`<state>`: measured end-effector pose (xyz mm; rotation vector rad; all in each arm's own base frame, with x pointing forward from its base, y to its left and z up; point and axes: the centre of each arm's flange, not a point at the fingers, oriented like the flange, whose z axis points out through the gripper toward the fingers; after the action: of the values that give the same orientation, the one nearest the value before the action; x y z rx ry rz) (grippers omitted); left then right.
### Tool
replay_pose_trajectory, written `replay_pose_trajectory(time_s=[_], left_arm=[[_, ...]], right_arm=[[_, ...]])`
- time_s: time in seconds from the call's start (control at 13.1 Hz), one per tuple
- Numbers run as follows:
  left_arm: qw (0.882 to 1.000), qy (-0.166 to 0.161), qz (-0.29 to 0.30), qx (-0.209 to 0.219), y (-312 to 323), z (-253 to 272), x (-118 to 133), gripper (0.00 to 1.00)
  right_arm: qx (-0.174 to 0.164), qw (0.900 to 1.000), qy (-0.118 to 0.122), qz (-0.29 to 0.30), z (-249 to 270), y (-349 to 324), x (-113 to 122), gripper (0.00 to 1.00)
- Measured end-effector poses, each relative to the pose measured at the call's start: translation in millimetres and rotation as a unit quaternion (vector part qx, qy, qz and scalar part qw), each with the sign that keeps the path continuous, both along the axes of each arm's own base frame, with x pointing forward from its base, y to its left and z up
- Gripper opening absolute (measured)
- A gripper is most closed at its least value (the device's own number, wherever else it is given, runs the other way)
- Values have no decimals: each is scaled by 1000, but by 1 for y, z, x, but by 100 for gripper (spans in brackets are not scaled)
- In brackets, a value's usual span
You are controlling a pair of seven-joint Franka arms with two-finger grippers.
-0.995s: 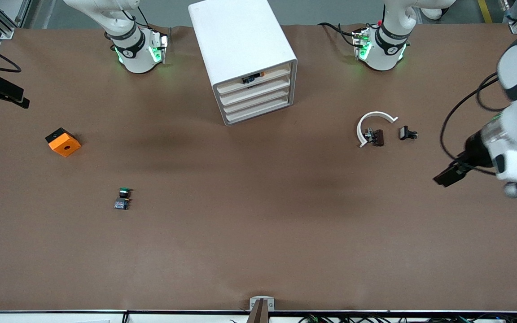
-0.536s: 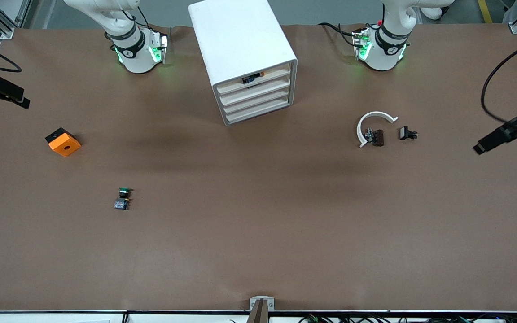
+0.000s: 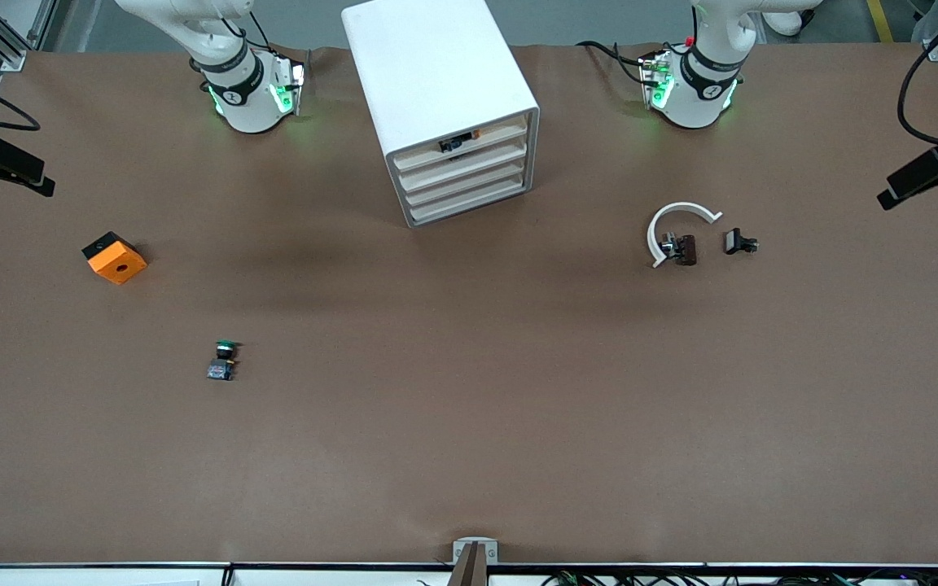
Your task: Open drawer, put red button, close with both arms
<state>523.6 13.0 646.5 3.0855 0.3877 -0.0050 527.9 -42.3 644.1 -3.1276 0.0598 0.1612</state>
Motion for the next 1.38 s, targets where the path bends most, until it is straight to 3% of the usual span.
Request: replay_pose_trajectory(time_s=[0.46, 0.77, 1.38], left_arm=[[996, 10, -89, 1, -28, -9, -19, 100], [995, 25, -99, 2, -39, -25, -20, 100], [996, 12, -93, 2, -34, -23, -27, 100]], right_arm=[[0, 1000, 0, 2, 0, 0, 0, 100], [0, 1000, -1, 2, 0, 0, 0, 100], [0, 1000, -3, 2, 2, 0, 0, 100]])
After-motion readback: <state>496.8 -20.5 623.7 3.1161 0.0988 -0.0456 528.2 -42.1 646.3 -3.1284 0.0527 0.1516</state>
